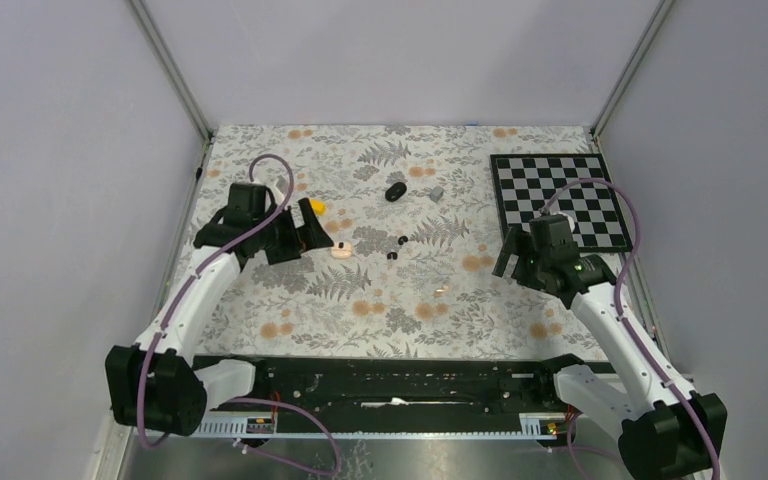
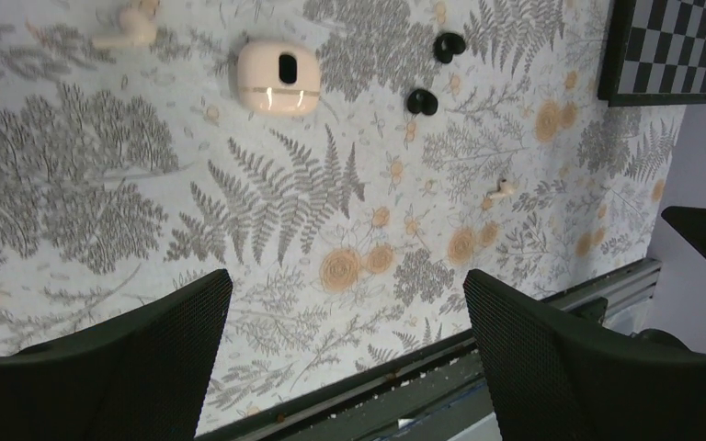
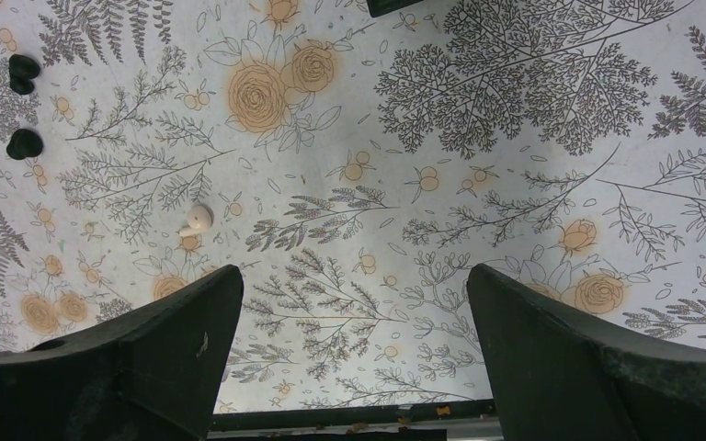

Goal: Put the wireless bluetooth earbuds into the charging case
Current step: Pick up the charging case at the center of the board.

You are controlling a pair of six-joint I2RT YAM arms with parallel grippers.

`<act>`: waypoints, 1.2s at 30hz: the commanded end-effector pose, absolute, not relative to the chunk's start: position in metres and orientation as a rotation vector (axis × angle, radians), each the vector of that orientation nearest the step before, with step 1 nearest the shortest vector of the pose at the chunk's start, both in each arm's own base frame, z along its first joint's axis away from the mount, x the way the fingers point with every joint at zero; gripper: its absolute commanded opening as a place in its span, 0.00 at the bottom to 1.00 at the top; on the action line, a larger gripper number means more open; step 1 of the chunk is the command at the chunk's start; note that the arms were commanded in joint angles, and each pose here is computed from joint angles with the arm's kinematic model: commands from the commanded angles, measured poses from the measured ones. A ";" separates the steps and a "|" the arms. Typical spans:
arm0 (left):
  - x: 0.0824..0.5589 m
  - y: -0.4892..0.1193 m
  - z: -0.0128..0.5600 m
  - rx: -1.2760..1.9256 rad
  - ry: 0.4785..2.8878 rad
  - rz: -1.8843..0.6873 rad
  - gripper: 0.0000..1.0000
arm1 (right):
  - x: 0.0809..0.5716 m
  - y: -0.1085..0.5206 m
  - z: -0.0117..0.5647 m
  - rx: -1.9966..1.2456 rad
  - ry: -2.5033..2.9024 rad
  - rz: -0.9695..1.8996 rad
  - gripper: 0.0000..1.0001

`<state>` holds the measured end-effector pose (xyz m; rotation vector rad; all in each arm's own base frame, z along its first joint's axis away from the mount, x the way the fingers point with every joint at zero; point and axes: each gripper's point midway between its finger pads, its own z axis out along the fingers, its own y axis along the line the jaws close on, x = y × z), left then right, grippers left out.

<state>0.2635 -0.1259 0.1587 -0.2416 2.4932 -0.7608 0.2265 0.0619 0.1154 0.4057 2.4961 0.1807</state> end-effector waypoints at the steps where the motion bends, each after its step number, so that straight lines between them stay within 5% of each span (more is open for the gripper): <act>1: 0.303 -0.132 0.185 -0.137 2.406 -0.668 0.99 | 0.229 0.063 0.119 0.424 2.466 0.196 1.00; 20: 0.455 -0.240 0.130 0.241 2.475 -0.228 0.98 | 0.222 0.067 0.138 0.448 2.428 0.259 1.00; 36: 0.510 -0.315 0.072 0.457 2.433 -0.243 0.79 | 0.222 0.065 0.126 0.464 2.476 0.221 1.00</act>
